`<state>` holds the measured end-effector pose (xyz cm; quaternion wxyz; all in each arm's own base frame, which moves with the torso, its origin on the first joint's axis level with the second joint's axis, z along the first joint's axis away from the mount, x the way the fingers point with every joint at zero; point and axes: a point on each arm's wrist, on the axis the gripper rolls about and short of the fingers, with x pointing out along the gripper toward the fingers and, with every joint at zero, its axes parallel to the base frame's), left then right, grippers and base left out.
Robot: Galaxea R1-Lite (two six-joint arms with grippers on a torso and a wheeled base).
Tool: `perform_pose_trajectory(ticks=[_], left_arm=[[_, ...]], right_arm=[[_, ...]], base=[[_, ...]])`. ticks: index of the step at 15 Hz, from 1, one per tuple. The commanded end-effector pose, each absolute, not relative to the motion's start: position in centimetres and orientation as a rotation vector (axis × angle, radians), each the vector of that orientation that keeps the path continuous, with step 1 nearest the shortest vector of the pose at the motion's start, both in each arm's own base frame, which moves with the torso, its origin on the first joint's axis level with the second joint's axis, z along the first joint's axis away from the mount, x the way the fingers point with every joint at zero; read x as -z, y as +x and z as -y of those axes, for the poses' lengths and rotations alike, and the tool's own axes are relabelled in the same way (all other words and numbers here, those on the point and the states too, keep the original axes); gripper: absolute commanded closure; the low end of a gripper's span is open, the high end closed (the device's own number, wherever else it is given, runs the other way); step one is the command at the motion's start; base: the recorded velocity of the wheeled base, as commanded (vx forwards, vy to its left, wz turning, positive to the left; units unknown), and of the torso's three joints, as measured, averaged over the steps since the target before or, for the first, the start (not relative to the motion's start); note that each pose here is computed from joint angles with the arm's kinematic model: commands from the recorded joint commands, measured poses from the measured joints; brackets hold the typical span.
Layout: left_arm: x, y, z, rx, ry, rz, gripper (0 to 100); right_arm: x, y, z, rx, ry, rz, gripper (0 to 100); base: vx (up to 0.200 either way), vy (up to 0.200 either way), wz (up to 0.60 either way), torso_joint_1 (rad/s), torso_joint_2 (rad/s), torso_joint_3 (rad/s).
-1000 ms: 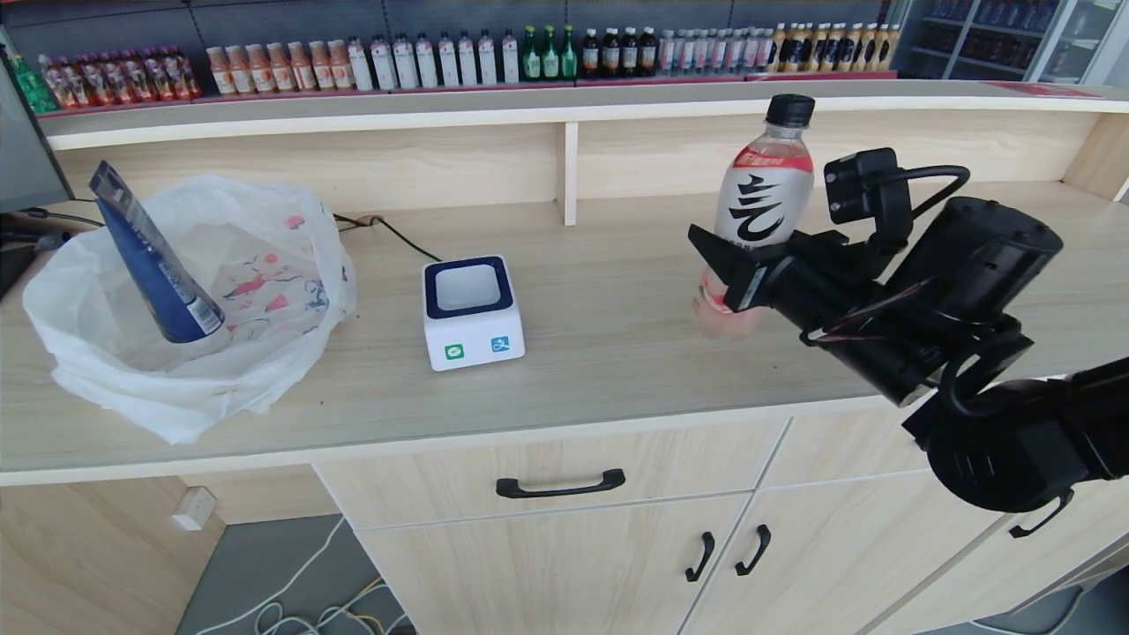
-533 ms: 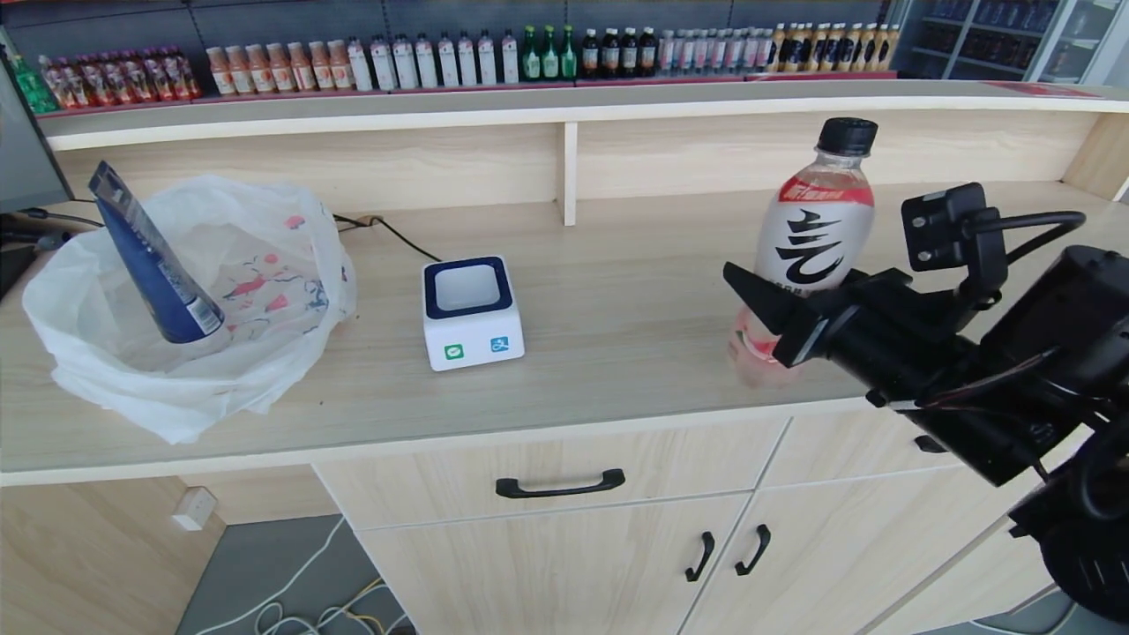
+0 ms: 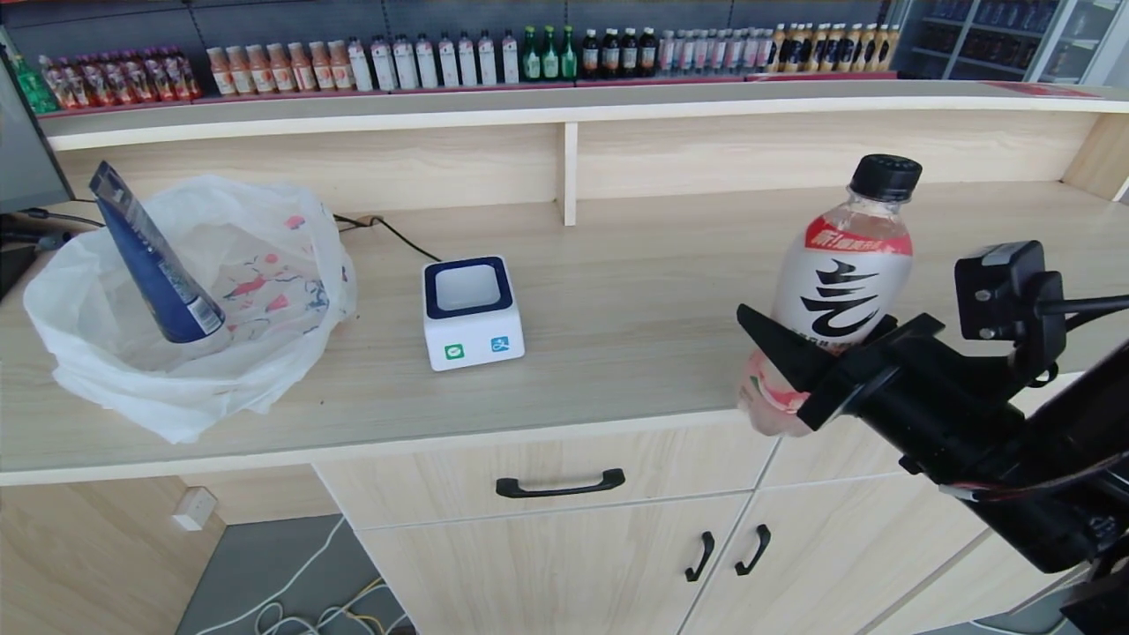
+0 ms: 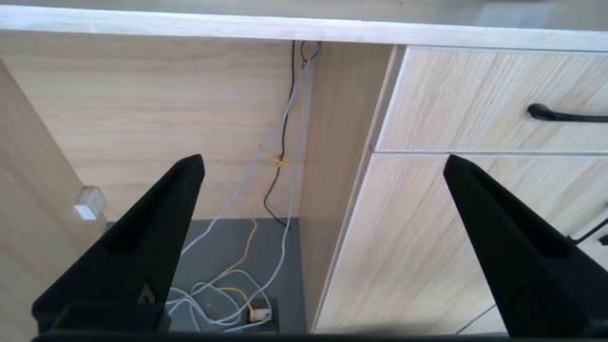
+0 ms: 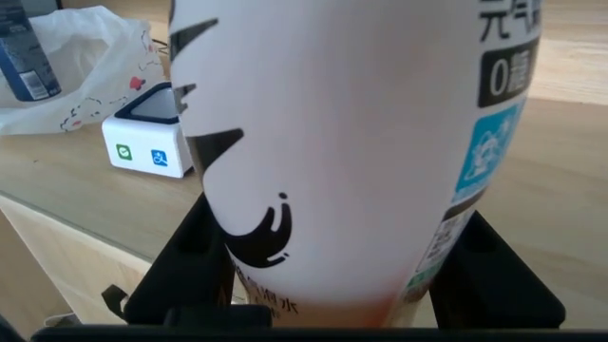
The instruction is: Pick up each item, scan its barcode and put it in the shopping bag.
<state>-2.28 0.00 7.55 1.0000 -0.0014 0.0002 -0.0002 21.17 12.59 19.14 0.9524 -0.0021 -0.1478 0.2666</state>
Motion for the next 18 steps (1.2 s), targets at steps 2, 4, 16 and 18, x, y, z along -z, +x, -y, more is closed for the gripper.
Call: perform_pose_trajectory(ticks=[2,4,16,18], left_arm=[[-7.5,-2.3,0.0,0.0,-0.003,0.0,0],[-7.5,-2.3,0.0,0.0,-0.003,0.0,0],[-7.5,-2.3,0.0,0.002,-0.003,0.0,0],[-7.5,-2.3,0.0,0.002,-0.003,0.0,0]], right_arm=[[-19.0,19.7,-12.3,-0.563,-0.014,0.297,100],[-19.1,19.3,-12.4,-0.571,-0.015,0.305,100],[-19.8,16.7,-15.3,-0.656,-0.381,0.49,100],[-19.7,16.4,-15.5,-0.65,-0.48,0.525,100]], base=[[0.0,0.0,0.0,0.0,0.0,0.0],[0.0,0.0,0.0,0.0,0.0,0.0],[0.0,0.0,0.0,0.0,0.0,0.0],[0.0,0.0,0.0,0.0,0.0,0.0]])
